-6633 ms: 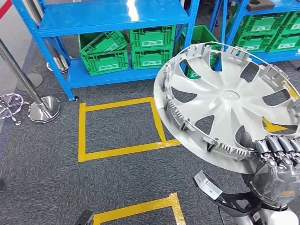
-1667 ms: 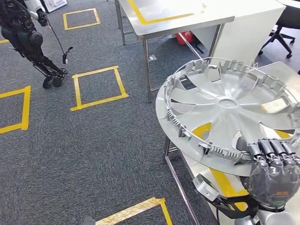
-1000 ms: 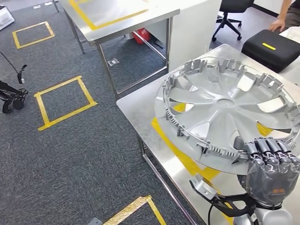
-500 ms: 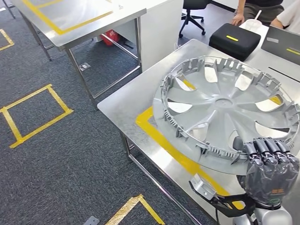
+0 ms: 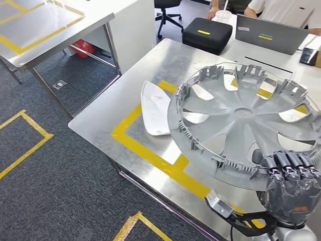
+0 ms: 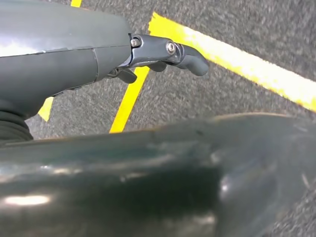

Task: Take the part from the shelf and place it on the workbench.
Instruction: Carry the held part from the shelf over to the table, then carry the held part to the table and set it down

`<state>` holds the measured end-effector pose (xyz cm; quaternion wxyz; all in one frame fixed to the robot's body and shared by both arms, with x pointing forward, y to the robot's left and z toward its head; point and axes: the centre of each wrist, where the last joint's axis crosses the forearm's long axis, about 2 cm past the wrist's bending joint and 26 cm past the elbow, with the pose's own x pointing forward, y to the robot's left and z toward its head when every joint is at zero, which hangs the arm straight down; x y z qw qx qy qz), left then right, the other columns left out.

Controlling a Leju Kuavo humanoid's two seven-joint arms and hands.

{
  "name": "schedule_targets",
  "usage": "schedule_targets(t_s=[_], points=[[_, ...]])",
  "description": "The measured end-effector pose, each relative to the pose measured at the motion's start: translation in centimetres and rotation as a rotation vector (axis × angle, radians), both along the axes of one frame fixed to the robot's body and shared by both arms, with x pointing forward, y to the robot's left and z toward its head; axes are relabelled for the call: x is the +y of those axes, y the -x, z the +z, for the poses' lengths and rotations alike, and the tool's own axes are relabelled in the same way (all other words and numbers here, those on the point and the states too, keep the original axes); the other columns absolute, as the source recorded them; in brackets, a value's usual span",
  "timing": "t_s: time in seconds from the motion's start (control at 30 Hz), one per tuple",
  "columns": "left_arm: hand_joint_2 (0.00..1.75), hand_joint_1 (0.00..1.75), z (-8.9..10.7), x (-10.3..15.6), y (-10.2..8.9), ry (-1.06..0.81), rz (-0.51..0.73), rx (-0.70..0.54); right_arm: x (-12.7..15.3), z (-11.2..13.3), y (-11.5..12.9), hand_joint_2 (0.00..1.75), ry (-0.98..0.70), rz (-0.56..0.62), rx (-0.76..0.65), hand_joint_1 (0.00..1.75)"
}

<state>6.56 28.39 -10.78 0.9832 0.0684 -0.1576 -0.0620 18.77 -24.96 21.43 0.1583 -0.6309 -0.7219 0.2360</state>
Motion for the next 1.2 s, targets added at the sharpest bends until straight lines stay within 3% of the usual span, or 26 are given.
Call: schedule_targets(t_s=[1.2], points=[[0.00,0.00,-0.04,-0.13,0.30,0.001,-0.009,0.016,-0.18,0.02,-0.07,1.75,-0.009,-0.014,0.000,1.75]])
